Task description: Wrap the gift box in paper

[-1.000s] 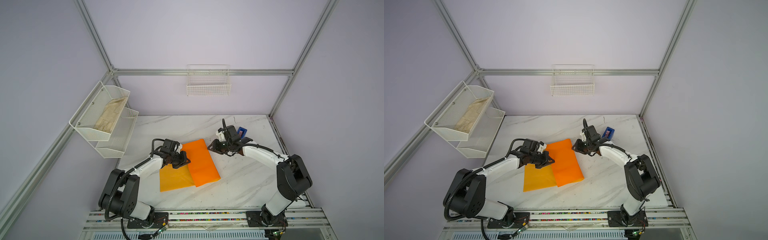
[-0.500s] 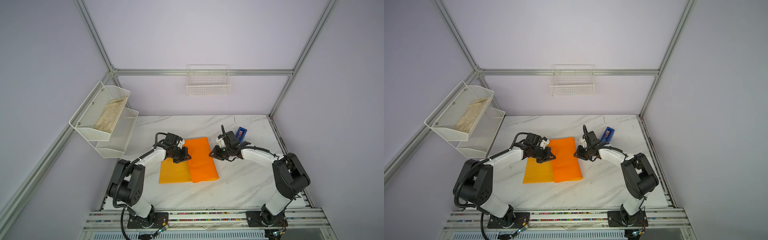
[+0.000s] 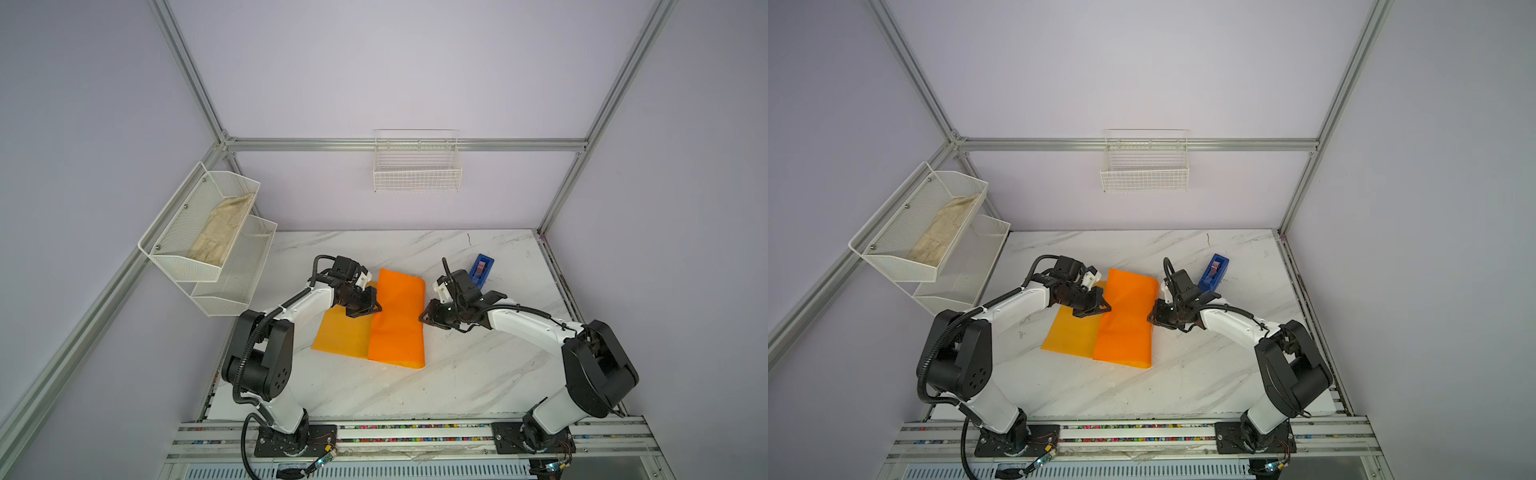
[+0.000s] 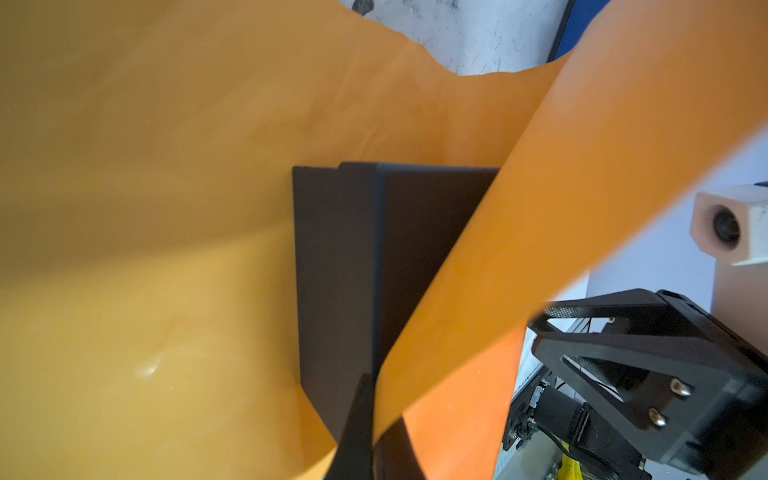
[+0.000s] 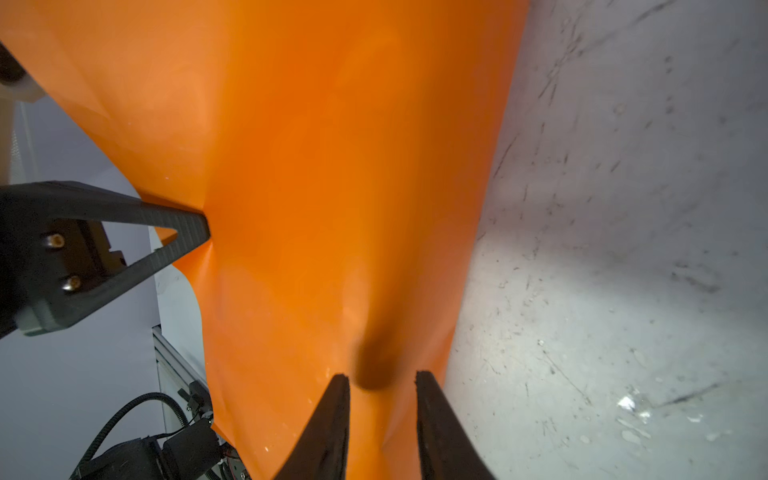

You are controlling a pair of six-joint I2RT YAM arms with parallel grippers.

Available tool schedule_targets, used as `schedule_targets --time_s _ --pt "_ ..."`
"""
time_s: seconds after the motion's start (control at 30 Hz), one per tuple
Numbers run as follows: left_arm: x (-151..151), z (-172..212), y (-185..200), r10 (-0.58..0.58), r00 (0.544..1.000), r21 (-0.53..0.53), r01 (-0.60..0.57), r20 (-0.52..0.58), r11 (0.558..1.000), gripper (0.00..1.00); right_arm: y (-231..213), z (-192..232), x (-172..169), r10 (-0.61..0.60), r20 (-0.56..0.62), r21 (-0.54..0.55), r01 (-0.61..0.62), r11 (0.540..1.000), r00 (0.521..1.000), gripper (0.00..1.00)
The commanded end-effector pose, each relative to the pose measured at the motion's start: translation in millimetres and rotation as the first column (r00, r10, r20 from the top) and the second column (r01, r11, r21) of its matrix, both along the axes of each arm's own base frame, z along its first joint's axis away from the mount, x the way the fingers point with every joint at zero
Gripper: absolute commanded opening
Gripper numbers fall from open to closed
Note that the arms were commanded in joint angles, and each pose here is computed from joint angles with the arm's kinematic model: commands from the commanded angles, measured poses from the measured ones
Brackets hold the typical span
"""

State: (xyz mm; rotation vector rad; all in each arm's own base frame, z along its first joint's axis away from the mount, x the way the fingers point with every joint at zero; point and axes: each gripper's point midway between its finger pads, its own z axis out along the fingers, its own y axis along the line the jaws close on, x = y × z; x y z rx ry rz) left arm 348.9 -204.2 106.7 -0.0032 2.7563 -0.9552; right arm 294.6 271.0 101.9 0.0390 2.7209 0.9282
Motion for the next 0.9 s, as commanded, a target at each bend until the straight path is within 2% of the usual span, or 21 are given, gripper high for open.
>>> schedule_targets --time_s 0.0,0.1,0.23,0.3,0.47,0.67,0.87 --pt "35 48 -6 -0.045 0.988 -0.013 0.048 0.15 0.999 0.0 -2 10 7 -0.038 0.024 -0.018 0.039 0.999 0.999 0.32" --pt "45 50 -7 -0.064 0.985 0.015 0.062 0.163 0.998 0.0 -3 8 11 -0.049 0.033 -0.027 0.05 0.998 0.998 0.35" --pt "52 34 -3 -0.076 0.991 0.059 0.069 0.114 0.996 0.02 -4 6 16 -0.065 0.035 -0.034 0.066 0.997 0.997 0.42" --pt "51 22 0 -0.072 0.994 0.078 0.066 0.082 0.995 0.02 -5 6 19 -0.081 0.039 -0.033 0.082 0.996 0.996 0.46" --pt "44 -2 5 -0.065 0.998 0.098 0.064 0.01 0.993 0.03 -5 8 22 -0.091 0.043 -0.023 0.092 0.995 0.995 0.49" --pt "31 -14 -5 -0.087 0.995 0.022 0.088 -0.039 0.996 0.03 -9 13 22 -0.102 0.048 -0.017 0.103 0.995 0.994 0.51" --pt "19 -20 -15 -0.055 0.995 -0.077 0.049 -0.085 0.996 0.03 -21 21 26 -0.138 0.059 -0.017 0.139 0.99 0.989 0.51"
